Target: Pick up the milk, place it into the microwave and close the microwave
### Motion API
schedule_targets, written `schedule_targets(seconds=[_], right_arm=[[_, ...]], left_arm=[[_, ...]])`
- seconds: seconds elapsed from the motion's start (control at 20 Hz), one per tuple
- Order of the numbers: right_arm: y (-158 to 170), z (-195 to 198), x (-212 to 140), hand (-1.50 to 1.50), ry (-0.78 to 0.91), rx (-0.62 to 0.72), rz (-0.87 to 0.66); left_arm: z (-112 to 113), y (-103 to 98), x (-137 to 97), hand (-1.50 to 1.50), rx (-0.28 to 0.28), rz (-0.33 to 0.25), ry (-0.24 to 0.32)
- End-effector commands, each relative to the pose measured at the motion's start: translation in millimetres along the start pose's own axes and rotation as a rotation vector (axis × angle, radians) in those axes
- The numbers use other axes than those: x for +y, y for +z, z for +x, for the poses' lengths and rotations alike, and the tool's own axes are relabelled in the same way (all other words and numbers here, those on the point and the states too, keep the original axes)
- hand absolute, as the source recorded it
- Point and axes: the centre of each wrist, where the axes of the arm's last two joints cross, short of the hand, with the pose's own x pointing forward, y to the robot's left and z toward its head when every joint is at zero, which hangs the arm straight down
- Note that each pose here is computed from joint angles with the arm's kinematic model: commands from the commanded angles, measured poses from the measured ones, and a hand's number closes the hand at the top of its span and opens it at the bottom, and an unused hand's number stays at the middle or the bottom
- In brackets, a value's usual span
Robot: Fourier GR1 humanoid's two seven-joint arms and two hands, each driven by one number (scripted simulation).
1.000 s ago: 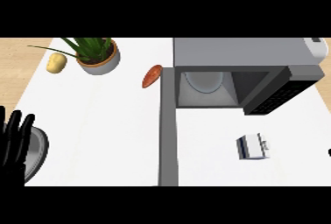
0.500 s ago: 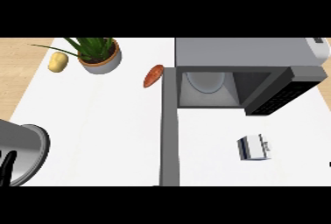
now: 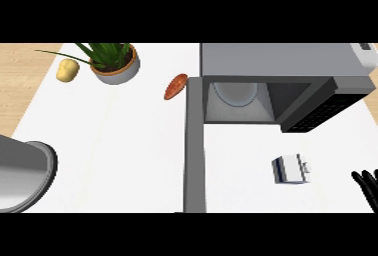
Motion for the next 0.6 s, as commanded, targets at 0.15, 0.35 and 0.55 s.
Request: schedule_targets(seconds=[0.15,0.35,0.55], right_arm=[[-27.2,-32.5,17.8,-1.50,0.037,0.018,0.030],[-41.5,-52.5,13.9,-1.50,0.083,0.051,0.014],[-30.4,-76.9,12.4,-1.50,0.096,0.062,0.012]], left_arm=[[8.2,7.1,-0.4,-1.50,-0.009,-0.008,0.020],[1.3,28.0,14.9,-1.50,-0.013,-0.017,0.018],[10.4,25.1,23.0,-1.50,-0.013,0.013,-0.008]])
